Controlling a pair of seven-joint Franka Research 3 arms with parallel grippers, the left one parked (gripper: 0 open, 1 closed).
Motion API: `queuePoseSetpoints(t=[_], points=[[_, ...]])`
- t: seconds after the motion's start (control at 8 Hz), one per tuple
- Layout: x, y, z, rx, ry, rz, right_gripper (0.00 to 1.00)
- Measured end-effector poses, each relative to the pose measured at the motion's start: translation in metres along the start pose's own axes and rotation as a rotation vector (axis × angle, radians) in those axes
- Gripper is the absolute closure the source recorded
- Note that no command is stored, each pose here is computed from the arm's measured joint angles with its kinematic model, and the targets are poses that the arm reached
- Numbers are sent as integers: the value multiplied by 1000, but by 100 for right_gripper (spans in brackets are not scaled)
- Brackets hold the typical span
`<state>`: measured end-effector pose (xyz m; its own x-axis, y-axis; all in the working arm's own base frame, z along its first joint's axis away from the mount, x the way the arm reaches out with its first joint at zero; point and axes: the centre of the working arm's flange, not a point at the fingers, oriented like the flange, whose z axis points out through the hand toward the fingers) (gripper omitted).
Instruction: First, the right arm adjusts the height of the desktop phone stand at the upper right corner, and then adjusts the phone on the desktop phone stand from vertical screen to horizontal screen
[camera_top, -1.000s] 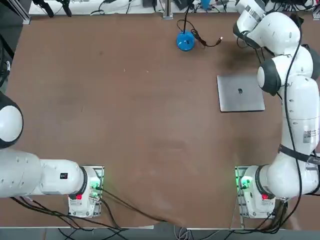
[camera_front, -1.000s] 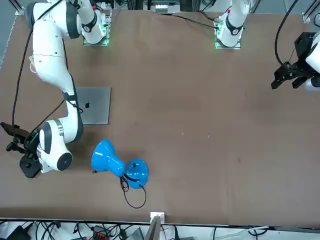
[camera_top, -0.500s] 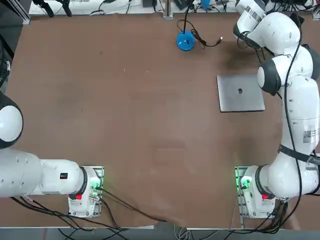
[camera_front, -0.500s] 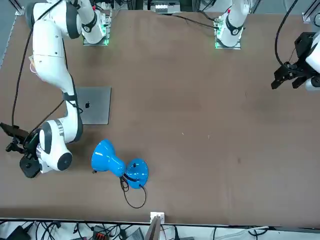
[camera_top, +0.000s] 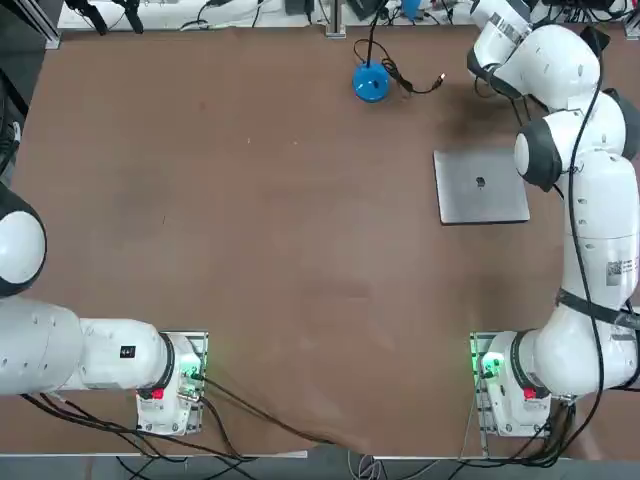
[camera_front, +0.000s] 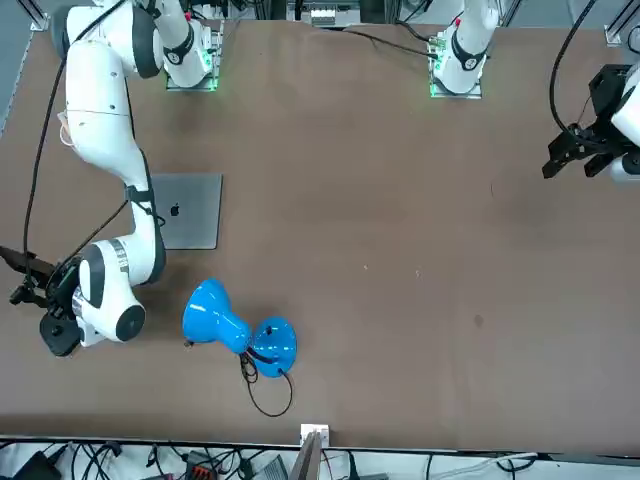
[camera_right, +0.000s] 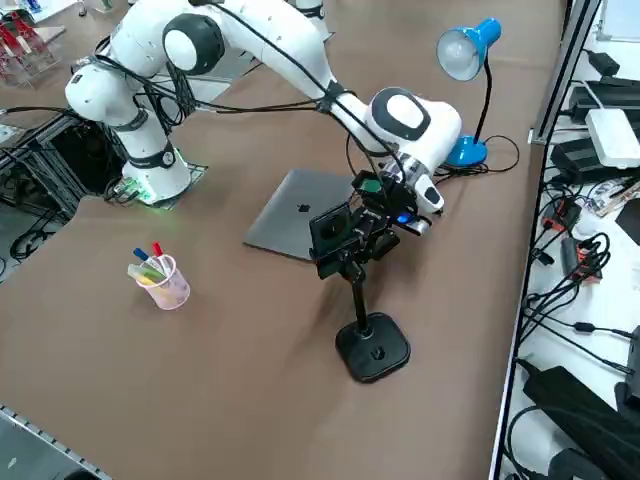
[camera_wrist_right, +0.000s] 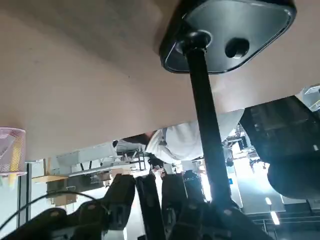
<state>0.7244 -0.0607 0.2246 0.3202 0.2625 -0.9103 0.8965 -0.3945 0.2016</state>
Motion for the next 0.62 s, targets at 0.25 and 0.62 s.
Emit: queuePoseSetpoints(t=[0.25, 0.62], points=[[-1, -1, 0, 3, -12, 0, 65], [-1, -2, 1, 8, -19, -1, 77]])
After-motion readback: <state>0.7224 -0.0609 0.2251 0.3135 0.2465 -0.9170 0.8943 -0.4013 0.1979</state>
